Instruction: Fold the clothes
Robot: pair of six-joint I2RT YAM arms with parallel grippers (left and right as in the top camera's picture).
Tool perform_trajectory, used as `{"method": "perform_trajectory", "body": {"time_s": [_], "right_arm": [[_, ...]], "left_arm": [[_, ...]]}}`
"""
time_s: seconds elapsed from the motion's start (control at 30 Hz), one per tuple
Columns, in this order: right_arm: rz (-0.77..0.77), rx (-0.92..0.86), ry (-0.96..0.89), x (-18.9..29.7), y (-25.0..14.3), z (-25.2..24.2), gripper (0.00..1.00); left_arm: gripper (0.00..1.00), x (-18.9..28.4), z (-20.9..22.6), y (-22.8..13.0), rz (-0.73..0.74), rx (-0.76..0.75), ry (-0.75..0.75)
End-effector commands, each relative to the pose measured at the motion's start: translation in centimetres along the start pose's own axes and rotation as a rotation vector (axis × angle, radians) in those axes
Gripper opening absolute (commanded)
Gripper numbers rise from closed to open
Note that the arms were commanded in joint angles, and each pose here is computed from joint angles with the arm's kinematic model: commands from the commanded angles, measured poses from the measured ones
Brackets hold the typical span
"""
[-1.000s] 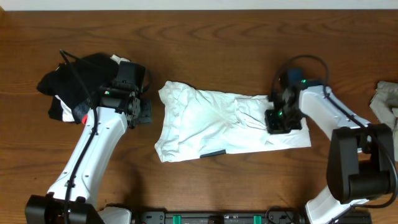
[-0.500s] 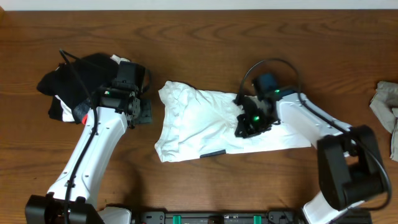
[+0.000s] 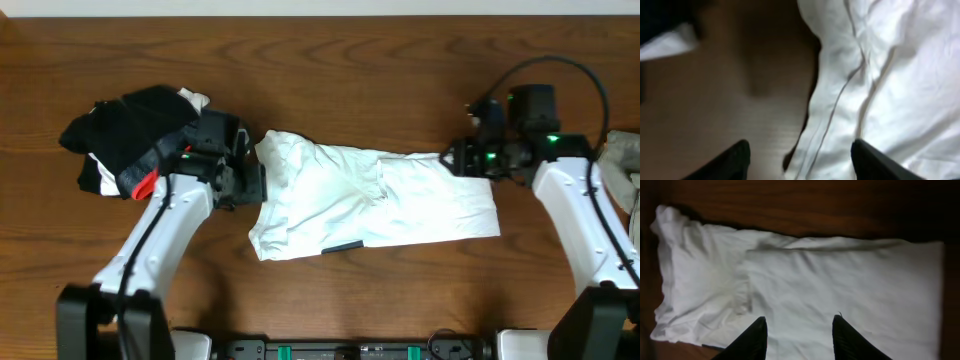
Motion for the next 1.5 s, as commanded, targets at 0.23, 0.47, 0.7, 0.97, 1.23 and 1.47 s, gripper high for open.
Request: {"method": "perform_trajectory", "body": {"time_s": [0.23, 0.47, 0.7, 0.97, 1.23, 1.47], "right_arm": [[0.009, -0.090, -0.024, 1.2, -0.5, -1.9, 0.38], [0.016, -0.091, -0.024, 1.2, -0.6, -1.9, 0.38], [0.019, -0.092, -0.024, 1.2, -0.7, -1.9, 0.36], [0.019, -0.092, -0.024, 1.2, -0.7, -1.9, 0.35], [0.019, -0.092, -0.025, 1.2, -0.7, -1.9, 0.34], [0.018, -0.092, -0.025, 1.2, -0.7, -1.9, 0.34]], "left_arm": [[0.70, -6.2, 0.1, -0.3, 0.147, 0.019, -0.069], [0.69, -9.1, -1.1, -1.3, 0.284, -0.002, -0.281], [0.69, -9.0, -2.1, -1.4, 0.306, -0.031, -0.417], [0.46, -9.0, -2.1, -1.5, 0.310, -0.048, -0.410], [0.07, -8.2, -1.6, -1.2, 0.306, -0.017, -0.400], [0.06, -2.6, 1.3, 0.8, 0.220, 0.034, -0.189]]}}
Point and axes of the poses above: each gripper's point midway between its finger pads, its own x axis back along the fingers, its own z axis along the line the jaws close on, y = z × x, the point moved 9 cm from there along x, back along the fingers, and after that the axes turned 7 degrees about x, right-handed, at the moved point
